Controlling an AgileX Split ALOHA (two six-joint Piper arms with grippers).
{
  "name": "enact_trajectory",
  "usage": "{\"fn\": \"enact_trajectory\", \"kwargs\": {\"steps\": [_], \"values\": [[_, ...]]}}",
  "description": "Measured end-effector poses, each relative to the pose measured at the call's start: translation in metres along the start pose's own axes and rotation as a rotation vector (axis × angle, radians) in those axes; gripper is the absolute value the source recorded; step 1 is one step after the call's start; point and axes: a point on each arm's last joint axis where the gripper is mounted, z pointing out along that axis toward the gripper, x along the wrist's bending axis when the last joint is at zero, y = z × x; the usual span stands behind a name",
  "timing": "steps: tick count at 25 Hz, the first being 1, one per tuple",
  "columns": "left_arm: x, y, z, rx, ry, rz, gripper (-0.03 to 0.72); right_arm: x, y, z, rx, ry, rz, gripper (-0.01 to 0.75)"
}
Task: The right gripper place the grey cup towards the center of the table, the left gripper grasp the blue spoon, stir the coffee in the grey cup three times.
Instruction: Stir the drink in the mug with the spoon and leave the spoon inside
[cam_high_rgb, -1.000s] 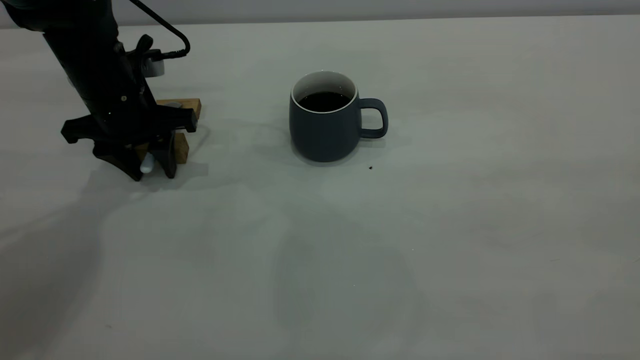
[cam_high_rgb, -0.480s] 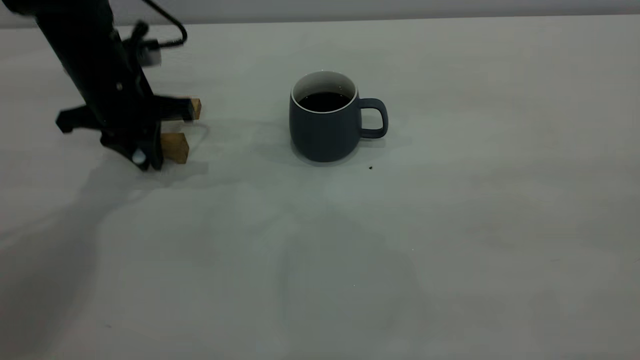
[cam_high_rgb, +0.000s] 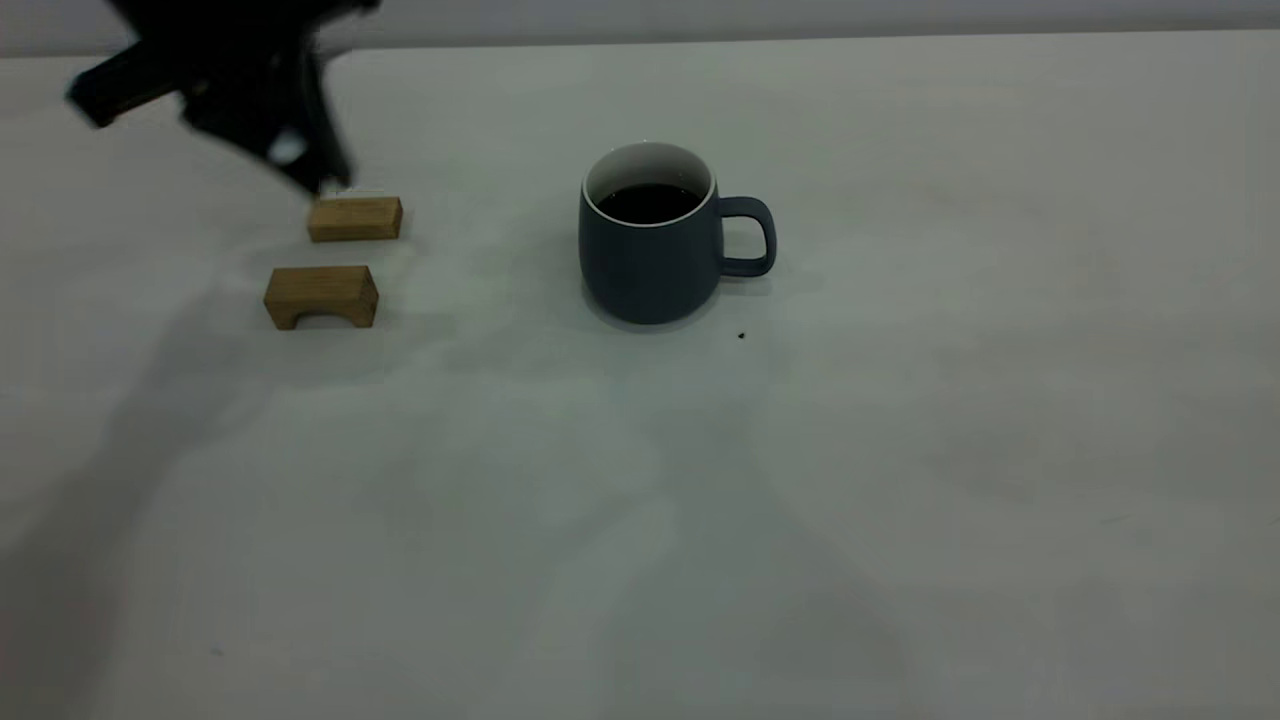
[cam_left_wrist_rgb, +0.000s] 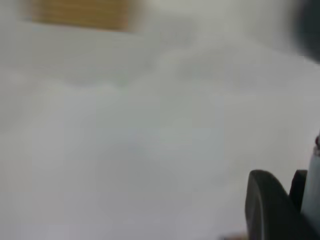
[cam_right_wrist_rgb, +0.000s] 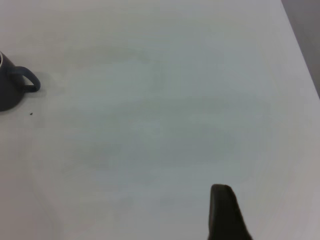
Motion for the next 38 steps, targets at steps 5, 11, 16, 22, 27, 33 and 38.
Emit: {"fn": "enact_trajectory", "kwargs": {"steps": [5, 11, 16, 22, 27, 33, 38], "values": [[-0.044, -0.013, 0.003, 0.042, -0.274, 0.044, 0.131, 0.000, 0.000, 0.000, 0.000, 0.000, 0.000, 0.489], [-0.067, -0.015, -0.002, 0.071, -0.499, -0.094, 0.131, 0.000, 0.000, 0.000, 0.000, 0.000, 0.000, 0.489], [-0.079, -0.013, -0.010, 0.130, -0.651, -0.318, 0.131, 0.000, 0.000, 0.000, 0.000, 0.000, 0.000, 0.489], [-0.083, -0.015, -0.013, 0.304, -0.665, -0.672, 0.131, 0.000, 0.000, 0.000, 0.000, 0.000, 0.000, 0.489], [-0.082, -0.012, -0.012, 0.370, -0.632, -0.961, 0.131, 0.000, 0.000, 0.000, 0.000, 0.000, 0.000, 0.489], [-0.080, -0.005, -0.010, 0.387, -0.612, -1.284, 0.131, 0.000, 0.000, 0.000, 0.000, 0.000, 0.000, 0.489], [-0.086, -0.003, -0.006, 0.375, -0.627, -1.392, 0.131, 0.000, 0.000, 0.000, 0.000, 0.000, 0.000, 0.489]]}}
